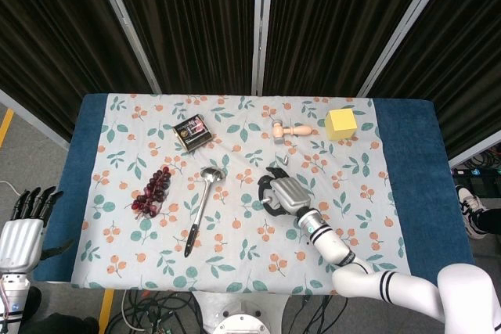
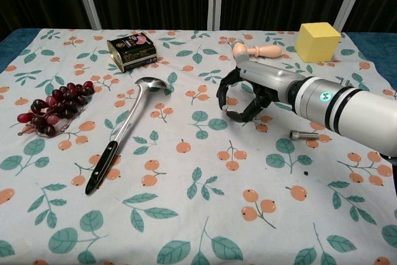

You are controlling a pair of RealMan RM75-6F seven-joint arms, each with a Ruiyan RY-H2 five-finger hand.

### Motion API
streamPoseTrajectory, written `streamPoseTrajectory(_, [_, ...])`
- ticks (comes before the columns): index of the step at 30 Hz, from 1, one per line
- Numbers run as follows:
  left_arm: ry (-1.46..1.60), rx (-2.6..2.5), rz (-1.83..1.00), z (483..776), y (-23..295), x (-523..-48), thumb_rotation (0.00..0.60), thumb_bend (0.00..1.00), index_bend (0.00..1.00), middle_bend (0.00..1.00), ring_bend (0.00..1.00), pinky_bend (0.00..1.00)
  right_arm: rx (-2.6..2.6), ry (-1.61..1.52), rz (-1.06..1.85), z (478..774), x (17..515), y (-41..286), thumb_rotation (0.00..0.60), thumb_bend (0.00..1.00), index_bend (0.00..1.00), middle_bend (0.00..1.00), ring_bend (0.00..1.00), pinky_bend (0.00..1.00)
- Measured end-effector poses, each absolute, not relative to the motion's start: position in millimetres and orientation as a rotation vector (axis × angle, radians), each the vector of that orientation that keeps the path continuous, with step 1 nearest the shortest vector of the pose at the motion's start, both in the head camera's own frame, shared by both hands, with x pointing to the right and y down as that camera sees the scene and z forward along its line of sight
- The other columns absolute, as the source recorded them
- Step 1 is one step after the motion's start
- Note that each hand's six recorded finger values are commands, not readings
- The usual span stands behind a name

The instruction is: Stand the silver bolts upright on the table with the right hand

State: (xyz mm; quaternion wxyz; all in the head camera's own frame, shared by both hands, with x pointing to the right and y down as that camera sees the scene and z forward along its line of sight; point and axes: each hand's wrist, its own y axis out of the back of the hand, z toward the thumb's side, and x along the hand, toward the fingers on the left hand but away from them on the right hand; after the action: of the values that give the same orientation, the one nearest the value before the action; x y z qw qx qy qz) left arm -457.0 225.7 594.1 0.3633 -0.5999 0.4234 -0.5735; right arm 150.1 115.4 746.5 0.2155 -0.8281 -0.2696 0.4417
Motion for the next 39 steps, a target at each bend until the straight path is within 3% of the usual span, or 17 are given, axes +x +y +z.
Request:
streamPoseTrajectory(32, [1.087,-1.539,-1.481,594.2,223.2,-456.1,0.6,0.0,0.15,0.09,0.0,0.0,-2.211,-0.73,1.221,745.4,160.9,103.5,0.6,0.37,0.49,0.24,0.0,0.0])
streamPoseTrajectory(39, [1.088,-1.537,-1.481,594.0,223.0,-456.5,0.6,0.0,0.15,0.09,0.0,0.0,-2.196,-0.711,1.214,744.4,160.6,104.9,0.6,0.37,0.41,0.23,0.0,0.0])
